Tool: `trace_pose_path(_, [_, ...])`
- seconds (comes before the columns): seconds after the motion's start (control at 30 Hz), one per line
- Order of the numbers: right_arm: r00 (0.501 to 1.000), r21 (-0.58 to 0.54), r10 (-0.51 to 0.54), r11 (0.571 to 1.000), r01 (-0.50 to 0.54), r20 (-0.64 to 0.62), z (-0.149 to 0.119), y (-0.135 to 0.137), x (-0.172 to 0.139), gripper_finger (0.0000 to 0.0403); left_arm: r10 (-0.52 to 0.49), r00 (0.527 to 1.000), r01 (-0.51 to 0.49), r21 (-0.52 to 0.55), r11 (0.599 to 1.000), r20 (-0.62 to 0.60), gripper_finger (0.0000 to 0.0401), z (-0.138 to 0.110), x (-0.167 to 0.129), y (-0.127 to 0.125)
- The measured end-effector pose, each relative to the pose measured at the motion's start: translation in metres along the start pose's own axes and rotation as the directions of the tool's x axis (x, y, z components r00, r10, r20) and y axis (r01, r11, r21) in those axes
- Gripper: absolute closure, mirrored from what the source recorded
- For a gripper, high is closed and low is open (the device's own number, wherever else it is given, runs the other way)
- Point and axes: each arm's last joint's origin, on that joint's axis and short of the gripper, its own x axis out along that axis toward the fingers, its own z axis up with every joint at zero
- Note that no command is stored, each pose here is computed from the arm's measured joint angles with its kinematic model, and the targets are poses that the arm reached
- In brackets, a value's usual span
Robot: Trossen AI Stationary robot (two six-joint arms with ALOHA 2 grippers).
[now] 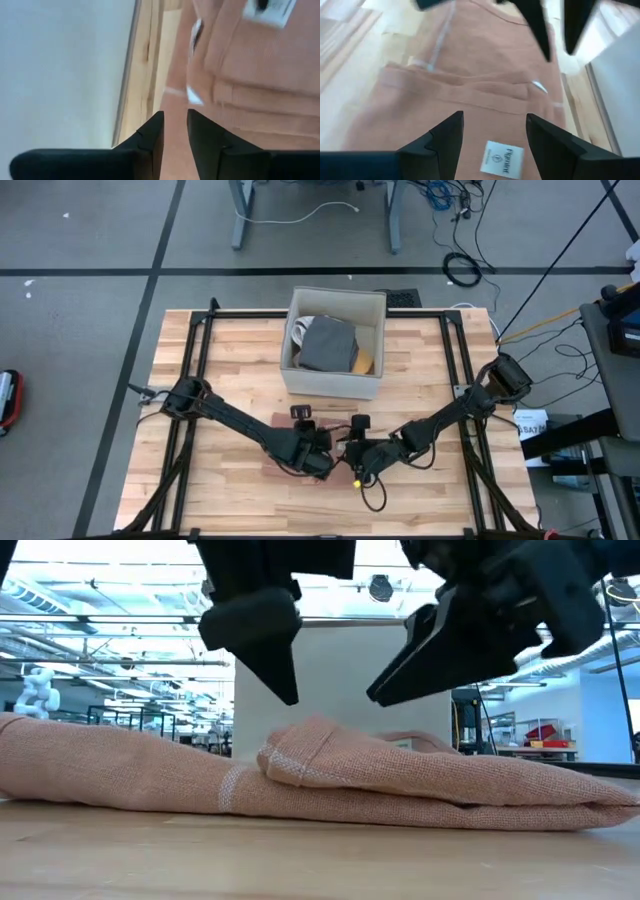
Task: Fold towel
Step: Fold the brown towel with white checkered lines
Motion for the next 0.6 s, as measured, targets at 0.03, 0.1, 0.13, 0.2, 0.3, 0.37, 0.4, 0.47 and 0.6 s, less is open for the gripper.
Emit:
trace_pose_path(0.03, [1.0,0.01,-0.004,1.0,0.004,0.006,-0.002,-0.002,0.001,0.0202,-0.005,1.0,0.005,-0.006,1.0,0.007,0.0309,0.001,-0.003,-0.001])
trace_pose_path(0.1, [1.0,0.03,-0.014,0.999,0.014,0.003,-0.009,-0.007,0.004,0.0202,-0.025,1.0,0.025,-0.013,1.0,0.015,0.0309,0.0,-0.008,-0.007])
trace_pose_path(0.13, [1.0,0.033,-0.021,0.999,0.021,-0.012,-0.013,-0.01,0.005,0.0202,-0.048,0.999,0.048,-0.011,0.999,0.015,0.0309,-0.002,-0.01,-0.011])
trace_pose_path(0.2, [0.999,0.035,-0.018,0.999,0.019,-0.036,-0.019,-0.014,0.007,0.0202,-0.111,0.994,0.111,-0.014,0.994,0.009,0.0309,-0.004,-0.017,-0.018])
trace_pose_path(0.3, [0.999,0.049,0.021,0.999,-0.019,-0.045,-0.023,-0.018,0.011,0.0202,-0.183,0.983,0.183,-0.014,0.983,0.0,0.0309,-0.009,-0.024,-0.03])
trace_pose_path(0.37, [0.997,0.045,0.046,0.998,-0.043,-0.055,-0.028,-0.019,0.016,0.0202,-0.205,0.978,0.206,-0.02,0.978,0.02,0.0309,-0.011,-0.03,-0.037])
trace_pose_path(0.4, [0.997,0.046,0.052,0.998,-0.05,-0.052,-0.03,-0.019,0.019,0.0202,-0.212,0.977,0.213,-0.025,0.977,0.028,0.0309,-0.012,-0.033,-0.041])
trace_pose_path(0.47, [0.997,0.035,0.065,0.997,-0.064,-0.045,-0.032,-0.019,0.024,0.0202,-0.23,0.972,0.231,-0.027,0.973,0.039,0.0309,-0.016,-0.039,-0.05])
trace_pose_path(0.6, [0.996,0.008,0.063,0.998,-0.063,-0.058,-0.04,-0.018,0.035,0.0202,-0.279,0.96,0.281,-0.04,0.959,0.035,0.0309,-0.026,-0.051,-0.064])
